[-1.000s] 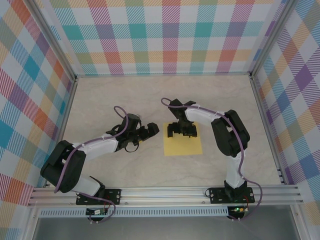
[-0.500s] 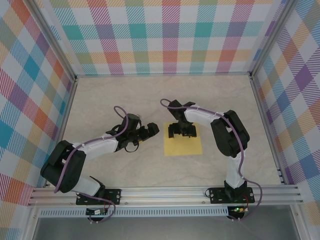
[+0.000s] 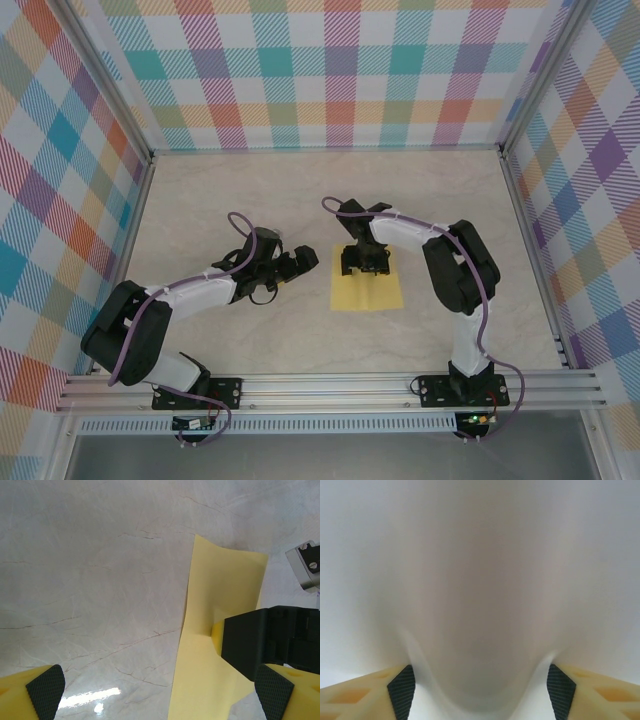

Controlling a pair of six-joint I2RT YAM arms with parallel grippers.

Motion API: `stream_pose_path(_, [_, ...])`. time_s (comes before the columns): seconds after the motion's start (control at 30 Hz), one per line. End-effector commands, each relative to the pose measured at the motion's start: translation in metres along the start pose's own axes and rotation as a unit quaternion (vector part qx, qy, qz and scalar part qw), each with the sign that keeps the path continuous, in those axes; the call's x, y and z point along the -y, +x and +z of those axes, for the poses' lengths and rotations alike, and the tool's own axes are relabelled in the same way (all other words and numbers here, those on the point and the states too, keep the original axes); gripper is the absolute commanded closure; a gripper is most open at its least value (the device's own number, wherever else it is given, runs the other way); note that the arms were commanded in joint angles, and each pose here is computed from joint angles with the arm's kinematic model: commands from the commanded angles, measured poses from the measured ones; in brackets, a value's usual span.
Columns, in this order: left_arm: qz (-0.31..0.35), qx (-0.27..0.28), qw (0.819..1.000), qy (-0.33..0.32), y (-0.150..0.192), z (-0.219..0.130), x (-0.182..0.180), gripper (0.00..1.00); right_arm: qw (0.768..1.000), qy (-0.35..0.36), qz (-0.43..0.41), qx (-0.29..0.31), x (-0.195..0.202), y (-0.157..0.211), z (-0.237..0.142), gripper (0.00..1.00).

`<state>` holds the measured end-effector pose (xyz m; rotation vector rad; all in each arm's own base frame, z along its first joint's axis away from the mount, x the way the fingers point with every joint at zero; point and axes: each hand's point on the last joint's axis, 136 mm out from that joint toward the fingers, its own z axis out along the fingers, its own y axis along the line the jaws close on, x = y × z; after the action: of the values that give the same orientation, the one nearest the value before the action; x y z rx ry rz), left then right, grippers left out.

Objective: Fold a paper plane with a square sheet of paper (pick it up from the middle)
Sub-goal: Fold the square sheet of paper in half at the center of the table.

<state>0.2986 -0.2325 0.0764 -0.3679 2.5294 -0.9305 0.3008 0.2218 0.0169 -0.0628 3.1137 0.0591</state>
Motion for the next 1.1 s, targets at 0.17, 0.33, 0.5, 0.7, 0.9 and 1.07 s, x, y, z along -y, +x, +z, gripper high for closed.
stream_pose_path(0.17, [0.003,0.000,1.000,-0.005,-0.002,-0.003,0.002,0.00,0.998,-0.062,0.001,0.013,-0.018,0.003,-0.031,0.54])
stream_pose_path(0.33, [0.002,0.008,1.000,-0.013,-0.004,-0.008,0.000,0.00,0.992,-0.118,0.008,0.033,-0.032,0.003,-0.059,0.58])
stream_pose_path(0.5, [0.001,0.030,0.999,-0.016,-0.010,-0.020,0.000,0.00,0.973,-0.228,0.009,0.042,-0.059,0.005,-0.093,0.59])
stream_pose_path(0.7, [0.004,0.064,0.998,-0.020,-0.019,-0.049,0.006,0.00,0.921,-0.387,-0.007,0.029,-0.101,0.005,-0.132,0.58])
stream_pose_path(0.9, [-0.004,0.094,0.995,-0.008,-0.023,-0.069,0.008,0.00,0.902,-0.432,-0.013,-0.004,-0.107,0.001,-0.115,0.58])
stream_pose_path(1.07, [-0.018,0.100,0.995,0.001,-0.025,-0.065,0.009,0.00,0.903,-0.428,0.000,-0.045,-0.096,-0.001,-0.076,0.58])
